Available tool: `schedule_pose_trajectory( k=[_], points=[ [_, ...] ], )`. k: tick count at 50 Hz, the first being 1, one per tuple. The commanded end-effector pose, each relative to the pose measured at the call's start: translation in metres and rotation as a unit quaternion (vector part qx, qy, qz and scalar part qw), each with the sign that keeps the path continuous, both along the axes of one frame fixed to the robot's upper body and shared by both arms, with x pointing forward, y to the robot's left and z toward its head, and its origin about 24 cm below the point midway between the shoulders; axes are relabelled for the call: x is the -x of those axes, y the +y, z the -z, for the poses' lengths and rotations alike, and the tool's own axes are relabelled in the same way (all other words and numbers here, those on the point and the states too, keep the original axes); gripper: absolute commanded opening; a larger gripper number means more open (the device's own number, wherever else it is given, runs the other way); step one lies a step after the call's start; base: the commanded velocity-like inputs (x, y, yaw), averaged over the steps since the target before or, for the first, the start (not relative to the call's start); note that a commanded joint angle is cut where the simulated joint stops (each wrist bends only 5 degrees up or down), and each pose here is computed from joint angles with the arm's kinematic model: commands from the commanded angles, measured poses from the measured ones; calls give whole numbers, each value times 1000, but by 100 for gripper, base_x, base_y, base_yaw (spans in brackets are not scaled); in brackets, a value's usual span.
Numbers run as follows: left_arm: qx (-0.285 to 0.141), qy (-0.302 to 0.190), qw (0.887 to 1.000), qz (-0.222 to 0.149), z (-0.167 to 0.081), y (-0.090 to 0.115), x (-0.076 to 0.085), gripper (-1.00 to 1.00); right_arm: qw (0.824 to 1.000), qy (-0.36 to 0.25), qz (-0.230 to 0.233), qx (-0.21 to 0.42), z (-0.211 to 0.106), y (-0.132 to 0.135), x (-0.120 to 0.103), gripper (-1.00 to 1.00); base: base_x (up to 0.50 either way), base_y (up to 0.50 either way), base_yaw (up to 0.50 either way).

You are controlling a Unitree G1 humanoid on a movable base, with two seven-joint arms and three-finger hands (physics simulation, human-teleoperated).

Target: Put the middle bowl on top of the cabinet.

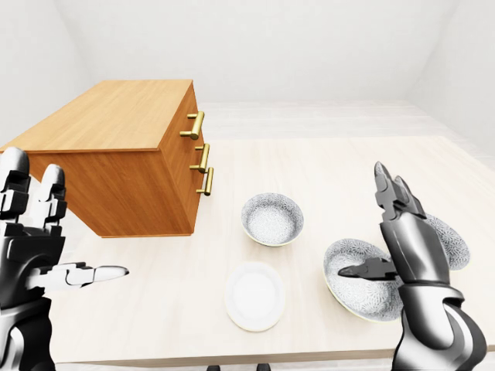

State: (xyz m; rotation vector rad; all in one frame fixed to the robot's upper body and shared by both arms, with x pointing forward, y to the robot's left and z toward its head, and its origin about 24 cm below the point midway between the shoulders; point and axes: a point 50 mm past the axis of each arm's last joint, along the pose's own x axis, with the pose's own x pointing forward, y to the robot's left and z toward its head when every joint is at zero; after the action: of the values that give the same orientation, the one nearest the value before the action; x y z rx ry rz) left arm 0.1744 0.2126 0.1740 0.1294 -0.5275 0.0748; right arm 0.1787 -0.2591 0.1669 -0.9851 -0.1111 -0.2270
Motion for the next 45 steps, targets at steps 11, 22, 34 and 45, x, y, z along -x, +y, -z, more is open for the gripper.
schedule_pose_trajectory(
  k=[11,22,34,45],
  points=[
    [-2,-13,1000,-2,-5,-1,4,100,965,133,149,168,20,-56,1,100,0,0,0],
    [-6,-21,1000,-1,-8,-3,5,100,955,153,169,190,19,-69,6,100,0,0,0],
    [-10,-29,1000,-1,-12,-4,6,100,949,163,193,187,7,-85,12,100,0,0,0],
    [-11,-30,999,-1,-12,-4,7,100,949,168,205,171,-2,-107,3,100,0,0,0]
  ],
)
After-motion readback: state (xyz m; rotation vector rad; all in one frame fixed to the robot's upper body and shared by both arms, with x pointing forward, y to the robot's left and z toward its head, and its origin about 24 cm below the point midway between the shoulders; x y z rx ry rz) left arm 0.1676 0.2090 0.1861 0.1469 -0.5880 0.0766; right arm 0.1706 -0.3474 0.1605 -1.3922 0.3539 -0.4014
